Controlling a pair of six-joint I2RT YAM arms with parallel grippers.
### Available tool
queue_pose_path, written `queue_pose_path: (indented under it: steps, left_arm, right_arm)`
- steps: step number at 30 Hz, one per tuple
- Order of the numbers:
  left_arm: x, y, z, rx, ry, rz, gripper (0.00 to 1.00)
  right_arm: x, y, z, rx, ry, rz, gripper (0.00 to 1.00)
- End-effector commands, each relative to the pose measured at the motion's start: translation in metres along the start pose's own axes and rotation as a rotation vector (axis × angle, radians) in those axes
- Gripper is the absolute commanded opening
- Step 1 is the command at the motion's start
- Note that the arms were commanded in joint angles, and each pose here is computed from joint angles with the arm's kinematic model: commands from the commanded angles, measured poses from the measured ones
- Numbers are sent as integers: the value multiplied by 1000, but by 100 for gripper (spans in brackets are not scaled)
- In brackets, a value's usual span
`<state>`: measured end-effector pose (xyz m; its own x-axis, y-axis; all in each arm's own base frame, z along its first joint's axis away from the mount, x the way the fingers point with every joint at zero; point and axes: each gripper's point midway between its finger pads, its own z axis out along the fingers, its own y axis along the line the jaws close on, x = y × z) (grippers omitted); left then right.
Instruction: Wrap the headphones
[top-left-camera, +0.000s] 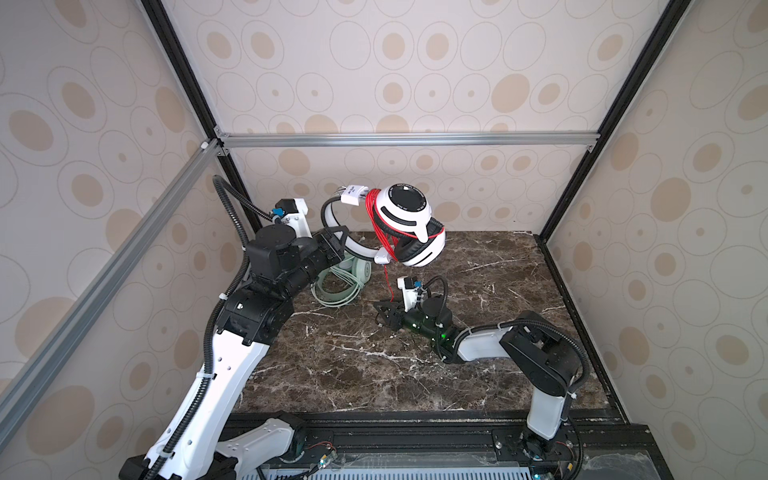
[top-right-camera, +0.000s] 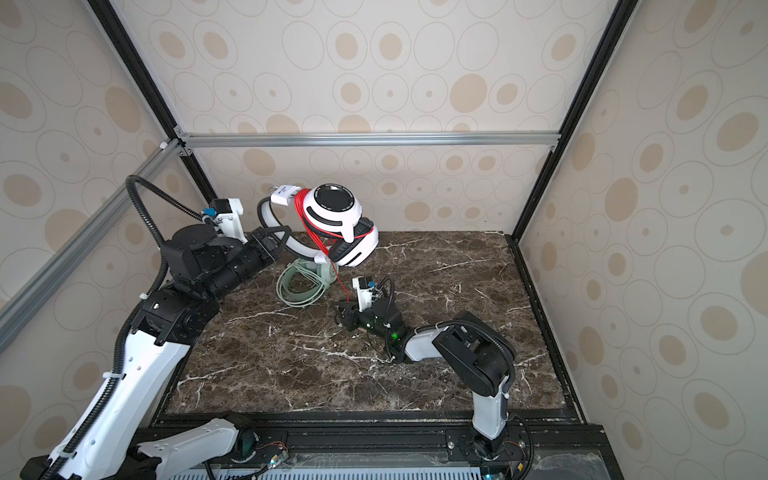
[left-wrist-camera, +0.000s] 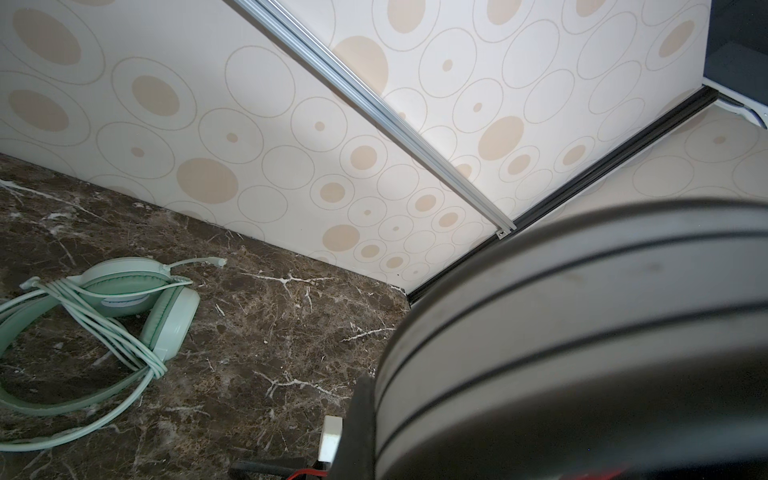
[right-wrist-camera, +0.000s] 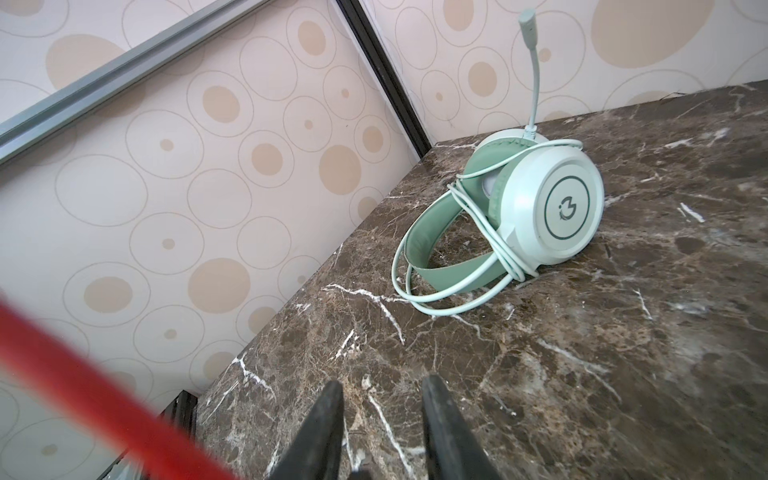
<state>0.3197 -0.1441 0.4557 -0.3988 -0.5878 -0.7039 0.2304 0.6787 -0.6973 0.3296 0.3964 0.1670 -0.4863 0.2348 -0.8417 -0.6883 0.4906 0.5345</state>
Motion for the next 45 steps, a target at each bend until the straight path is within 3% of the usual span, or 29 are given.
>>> queue_pose_path:
  steps: [1, 5, 15, 19, 25, 28, 30, 34, 37, 41, 45]
  left_arm:
    - [-34, -31, -26, 94, -113, -18, 0]
    - [-36, -31, -27, 91, -120, -16, 0]
    - [-39, -30, -31, 80, -135, -12, 0]
    - [-40, -31, -33, 78, -140, -13, 0]
    - [-42, -26, -34, 50, -151, -2, 0]
    - [-46, -16, -34, -13, -171, 6, 0]
    - [-50, -3, -35, -91, -191, 9, 0]
    - [-53, 24, -35, -238, -224, 5, 0]
    - [-50, 42, -37, -303, -251, -14, 0]
    - [-45, 67, -38, -426, -258, -30, 0]
    - [-39, 75, -39, -452, -248, -22, 0]
  right_arm:
    - [-7, 9, 0, -31, -45, 10, 33]
    - [1, 8, -7, -26, -47, 30, 20]
    - [22, 15, -17, -39, -29, 42, 17]
    - [24, 17, -20, -41, -29, 42, 0]
    - [27, 17, -28, -40, -36, 62, 6]
    - [33, 13, -39, -11, -8, 101, 2]
    - [46, 12, -50, 35, 74, 102, 0]
    - [78, 28, -78, 165, 369, -44, 0]
    - [78, 48, -110, 248, 498, -203, 0]
    - [63, 68, -149, 339, 574, -362, 0]
    - [44, 76, -182, 420, 586, -456, 0]
